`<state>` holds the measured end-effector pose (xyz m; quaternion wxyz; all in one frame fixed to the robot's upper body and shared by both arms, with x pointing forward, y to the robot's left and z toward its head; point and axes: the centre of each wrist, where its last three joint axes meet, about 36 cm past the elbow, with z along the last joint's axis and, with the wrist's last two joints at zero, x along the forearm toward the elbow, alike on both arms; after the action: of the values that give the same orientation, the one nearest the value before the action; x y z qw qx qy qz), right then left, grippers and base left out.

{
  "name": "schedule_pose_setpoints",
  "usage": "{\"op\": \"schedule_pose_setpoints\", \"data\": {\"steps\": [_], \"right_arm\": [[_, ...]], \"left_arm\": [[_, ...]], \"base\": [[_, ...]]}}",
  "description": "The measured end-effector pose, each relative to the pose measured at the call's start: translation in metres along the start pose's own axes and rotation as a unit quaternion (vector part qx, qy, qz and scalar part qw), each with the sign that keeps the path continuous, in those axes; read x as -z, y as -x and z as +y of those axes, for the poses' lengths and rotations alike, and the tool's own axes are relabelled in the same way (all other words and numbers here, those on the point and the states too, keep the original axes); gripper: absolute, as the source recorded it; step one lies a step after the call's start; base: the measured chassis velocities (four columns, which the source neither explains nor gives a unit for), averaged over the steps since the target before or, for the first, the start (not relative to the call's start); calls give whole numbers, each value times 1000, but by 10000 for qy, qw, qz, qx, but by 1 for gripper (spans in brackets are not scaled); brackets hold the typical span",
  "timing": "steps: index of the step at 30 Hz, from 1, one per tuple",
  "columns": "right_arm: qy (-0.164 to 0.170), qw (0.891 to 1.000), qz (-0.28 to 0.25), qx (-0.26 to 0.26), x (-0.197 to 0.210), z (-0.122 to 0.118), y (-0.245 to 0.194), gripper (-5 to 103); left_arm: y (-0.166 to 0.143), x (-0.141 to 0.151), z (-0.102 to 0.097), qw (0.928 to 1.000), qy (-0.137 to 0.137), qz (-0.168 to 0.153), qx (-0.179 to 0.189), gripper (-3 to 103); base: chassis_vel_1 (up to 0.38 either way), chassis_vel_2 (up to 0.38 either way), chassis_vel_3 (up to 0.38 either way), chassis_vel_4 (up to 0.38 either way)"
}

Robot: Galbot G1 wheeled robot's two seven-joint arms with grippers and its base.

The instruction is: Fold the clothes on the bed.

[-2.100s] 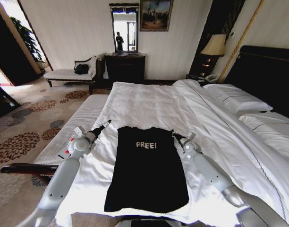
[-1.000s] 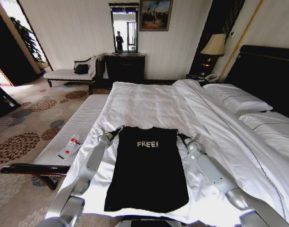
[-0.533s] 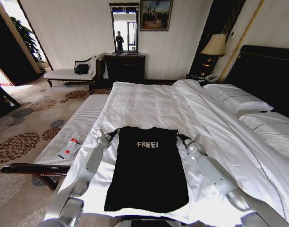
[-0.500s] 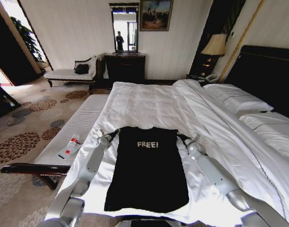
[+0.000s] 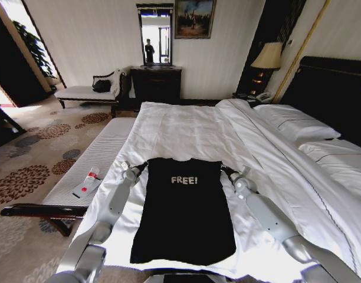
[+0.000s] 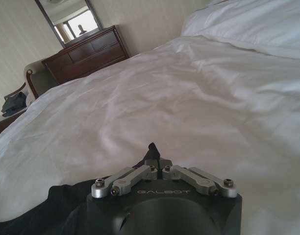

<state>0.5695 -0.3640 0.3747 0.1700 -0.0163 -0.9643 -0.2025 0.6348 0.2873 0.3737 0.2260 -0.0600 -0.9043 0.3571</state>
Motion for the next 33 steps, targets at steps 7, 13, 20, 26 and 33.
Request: {"op": "schedule_pose_setpoints", "data": {"steps": [7, 13, 20, 26, 33], "right_arm": [[84, 9997, -175, 168, 26, 14, 9, 0], [47, 9991, -248, 329, 49, 32, 22, 0], [38, 9963, -580, 631, 104, 72, 42, 0], [53, 9949, -660, 755, 109, 80, 38, 0], [292, 9947, -476, 864, 69, 57, -43, 0]], "left_arm": [[-5, 52, -12, 9992, 197, -340, -120, 1], [-5, 105, -36, 9970, 318, -655, -259, 1], [-11, 151, -63, 9937, 293, -954, -501, 1], [-25, 147, -59, 9932, 483, -931, -512, 1], [-126, 69, -35, 9930, 637, -611, -782, 1]], "base": [[0, 0, 0, 0], [0, 0, 0, 0], [0, 0, 0, 0], [0, 0, 0, 0], [0, 0, 0, 0]]}}
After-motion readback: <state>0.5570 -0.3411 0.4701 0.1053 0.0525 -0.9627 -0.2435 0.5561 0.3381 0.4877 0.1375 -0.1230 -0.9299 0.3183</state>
